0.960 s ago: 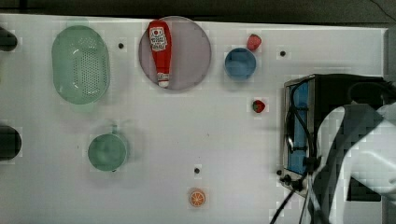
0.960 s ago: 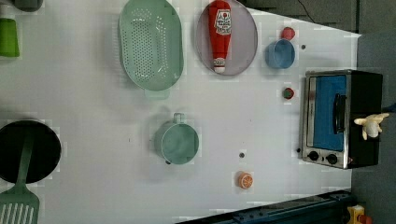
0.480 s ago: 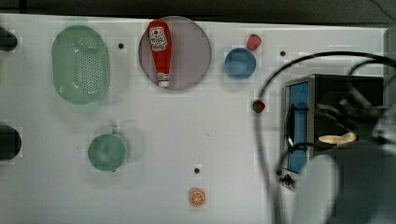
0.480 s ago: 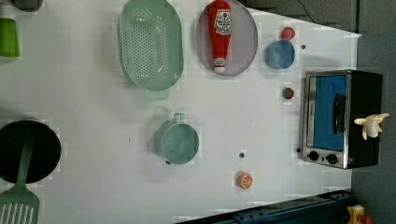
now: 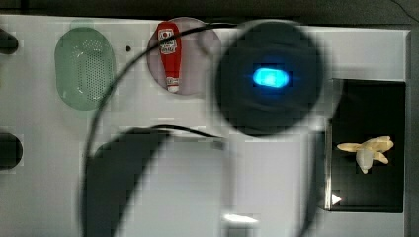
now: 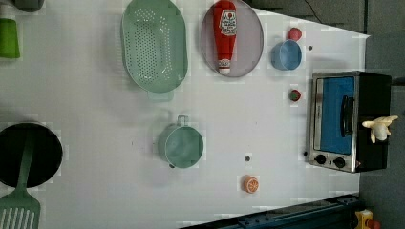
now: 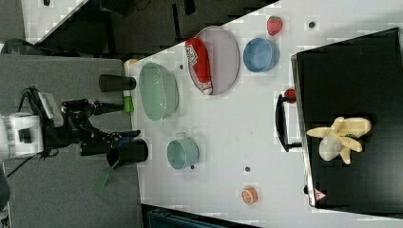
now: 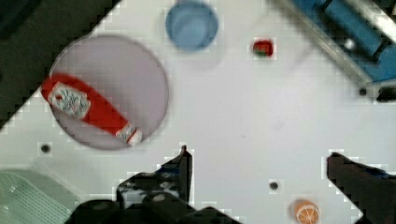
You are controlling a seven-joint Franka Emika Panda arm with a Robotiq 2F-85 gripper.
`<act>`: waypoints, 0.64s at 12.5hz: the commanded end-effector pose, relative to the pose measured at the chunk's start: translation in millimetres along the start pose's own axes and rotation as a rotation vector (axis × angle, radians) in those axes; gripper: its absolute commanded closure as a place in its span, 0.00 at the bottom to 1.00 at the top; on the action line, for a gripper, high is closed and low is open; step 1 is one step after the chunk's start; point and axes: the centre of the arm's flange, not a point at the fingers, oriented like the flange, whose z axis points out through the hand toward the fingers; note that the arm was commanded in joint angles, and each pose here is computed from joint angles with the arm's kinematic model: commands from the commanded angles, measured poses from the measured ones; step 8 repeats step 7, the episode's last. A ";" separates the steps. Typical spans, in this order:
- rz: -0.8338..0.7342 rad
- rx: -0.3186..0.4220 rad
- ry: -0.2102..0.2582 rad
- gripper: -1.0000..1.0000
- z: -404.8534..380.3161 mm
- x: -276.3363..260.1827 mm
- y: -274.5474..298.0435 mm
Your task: Pick banana from table and place on oven.
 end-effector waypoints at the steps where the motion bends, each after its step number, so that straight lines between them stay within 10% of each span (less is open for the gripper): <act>1: 0.191 -0.040 -0.038 0.00 17.0 4.0 21.1; 8: 0.191 -0.032 -0.065 0.00 19.0 -12.8 34.7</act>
